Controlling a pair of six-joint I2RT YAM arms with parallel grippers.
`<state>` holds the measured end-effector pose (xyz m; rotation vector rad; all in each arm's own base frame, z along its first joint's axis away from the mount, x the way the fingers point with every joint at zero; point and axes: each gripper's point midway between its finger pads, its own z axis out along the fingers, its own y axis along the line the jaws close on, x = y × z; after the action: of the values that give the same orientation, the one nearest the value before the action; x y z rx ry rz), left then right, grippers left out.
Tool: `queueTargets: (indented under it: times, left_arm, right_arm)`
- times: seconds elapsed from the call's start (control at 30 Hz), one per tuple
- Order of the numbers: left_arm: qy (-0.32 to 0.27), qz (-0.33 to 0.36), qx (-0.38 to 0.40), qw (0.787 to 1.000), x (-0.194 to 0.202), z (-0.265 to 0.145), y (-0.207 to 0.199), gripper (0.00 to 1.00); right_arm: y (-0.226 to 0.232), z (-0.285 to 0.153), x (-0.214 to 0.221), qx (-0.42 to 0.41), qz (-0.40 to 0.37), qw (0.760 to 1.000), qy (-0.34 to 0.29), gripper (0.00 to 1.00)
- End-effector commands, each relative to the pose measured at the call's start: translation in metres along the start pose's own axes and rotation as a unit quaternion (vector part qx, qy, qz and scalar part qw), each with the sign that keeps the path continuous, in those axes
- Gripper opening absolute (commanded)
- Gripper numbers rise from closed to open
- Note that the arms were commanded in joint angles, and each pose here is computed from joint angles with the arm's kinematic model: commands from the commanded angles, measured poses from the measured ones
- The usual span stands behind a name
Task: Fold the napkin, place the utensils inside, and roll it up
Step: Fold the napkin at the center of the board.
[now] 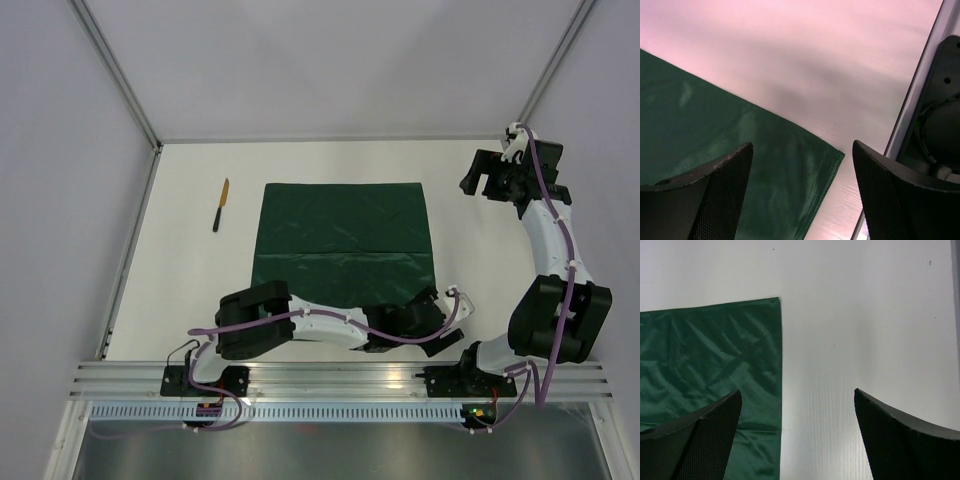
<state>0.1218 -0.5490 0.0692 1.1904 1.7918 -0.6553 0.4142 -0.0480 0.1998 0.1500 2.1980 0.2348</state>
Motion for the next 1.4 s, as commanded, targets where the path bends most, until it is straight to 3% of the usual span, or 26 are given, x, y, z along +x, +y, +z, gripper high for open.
queueTargets:
  times: [0.0,0.37,0.67,1.37]
  left_arm:
    - [-0.015,0.018,0.017,1.000,-0.008,0.007,-0.015,0.83]
    - [0.007,0.055,0.018,0.998,0.021,0.018,-0.029,0.77]
    - [0.021,0.059,0.009,0.998,0.036,0.021,-0.026,0.65]
    - [0.021,0.056,0.002,0.998,0.035,0.026,-0.020,0.17]
  right_arm:
    - [0.001,-0.007,0.000,0.002,0.022,1.000,0.000,0.98]
    - [0.000,-0.006,0.002,0.001,0.025,1.000,0.002,0.98]
    - [0.002,-0.006,0.003,-0.004,0.027,1.000,0.004,0.98]
    - [0.006,-0.006,0.006,-0.016,0.030,0.999,0.010,0.96]
